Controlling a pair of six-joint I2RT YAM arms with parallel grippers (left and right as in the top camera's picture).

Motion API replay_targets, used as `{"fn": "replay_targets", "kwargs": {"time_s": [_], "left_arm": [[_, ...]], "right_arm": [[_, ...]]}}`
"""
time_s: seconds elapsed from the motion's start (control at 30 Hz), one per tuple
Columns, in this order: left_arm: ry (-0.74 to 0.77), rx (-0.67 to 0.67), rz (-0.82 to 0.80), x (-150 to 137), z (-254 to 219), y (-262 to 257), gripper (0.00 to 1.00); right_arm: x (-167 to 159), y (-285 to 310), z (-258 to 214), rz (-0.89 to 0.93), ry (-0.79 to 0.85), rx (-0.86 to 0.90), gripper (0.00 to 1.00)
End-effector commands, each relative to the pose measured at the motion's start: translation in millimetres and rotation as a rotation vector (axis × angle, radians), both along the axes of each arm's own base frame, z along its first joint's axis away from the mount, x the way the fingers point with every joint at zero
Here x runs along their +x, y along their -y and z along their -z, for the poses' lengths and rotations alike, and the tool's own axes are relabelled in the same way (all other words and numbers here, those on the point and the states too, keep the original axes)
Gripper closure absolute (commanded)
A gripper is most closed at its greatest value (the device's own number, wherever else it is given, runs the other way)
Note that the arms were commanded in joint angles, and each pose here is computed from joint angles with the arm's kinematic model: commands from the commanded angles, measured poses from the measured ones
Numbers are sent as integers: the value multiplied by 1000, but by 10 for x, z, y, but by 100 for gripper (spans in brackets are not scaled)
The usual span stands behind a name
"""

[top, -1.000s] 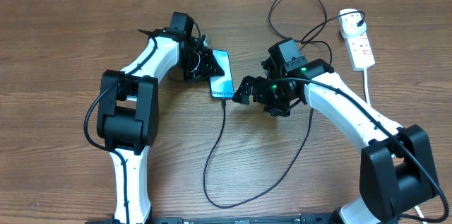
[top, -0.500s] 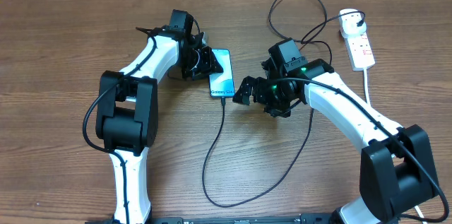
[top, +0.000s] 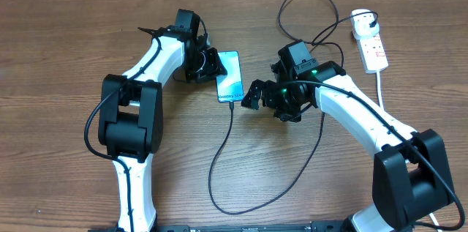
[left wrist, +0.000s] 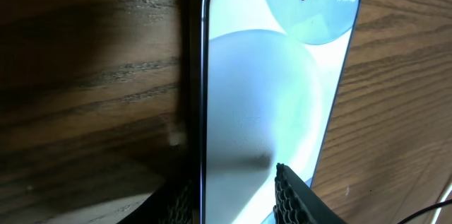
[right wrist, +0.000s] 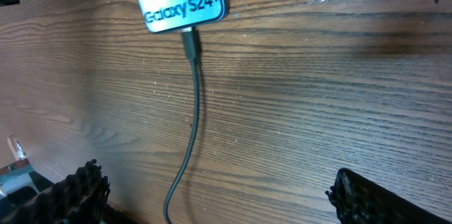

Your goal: Plug charger to phone and switch on socket

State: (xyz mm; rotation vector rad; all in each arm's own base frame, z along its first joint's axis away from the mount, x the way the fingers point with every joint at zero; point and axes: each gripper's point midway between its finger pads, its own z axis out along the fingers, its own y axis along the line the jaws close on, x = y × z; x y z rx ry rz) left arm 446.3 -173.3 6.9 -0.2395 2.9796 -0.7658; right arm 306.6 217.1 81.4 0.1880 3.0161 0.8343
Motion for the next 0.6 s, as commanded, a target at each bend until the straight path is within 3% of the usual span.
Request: {"fn": "replay_targets", "kwargs": {"time_s": [0.0,0.13,0.3,0.33,0.37,0.47,0.57], "left_arm": [[-33,122,-44,-40,195,-209,66],[-29,249,-64,-78,88,-430,65],[34,253,-91,-41,-320,-527,64],[112,269,-139,23,-719,-714,39],[146,276,-161,36,-893,-797,0],[257,280,-255,-8,-1534,-1160,0],[296,283,-322,-190,-1922,-1437,0]], "right_arm": [[44,7,-88,-1,35,5,0],[75,60,-60,10,49,-30,0],[208,194,-199,-11,109,-102,0],[357,482,-496,48,138,-239,0],[426,605,-651,75,160,-290,0],[755,1145,-1368,224,293,-427,0],[972,1634,-1745,371,371,-462,0]]}}
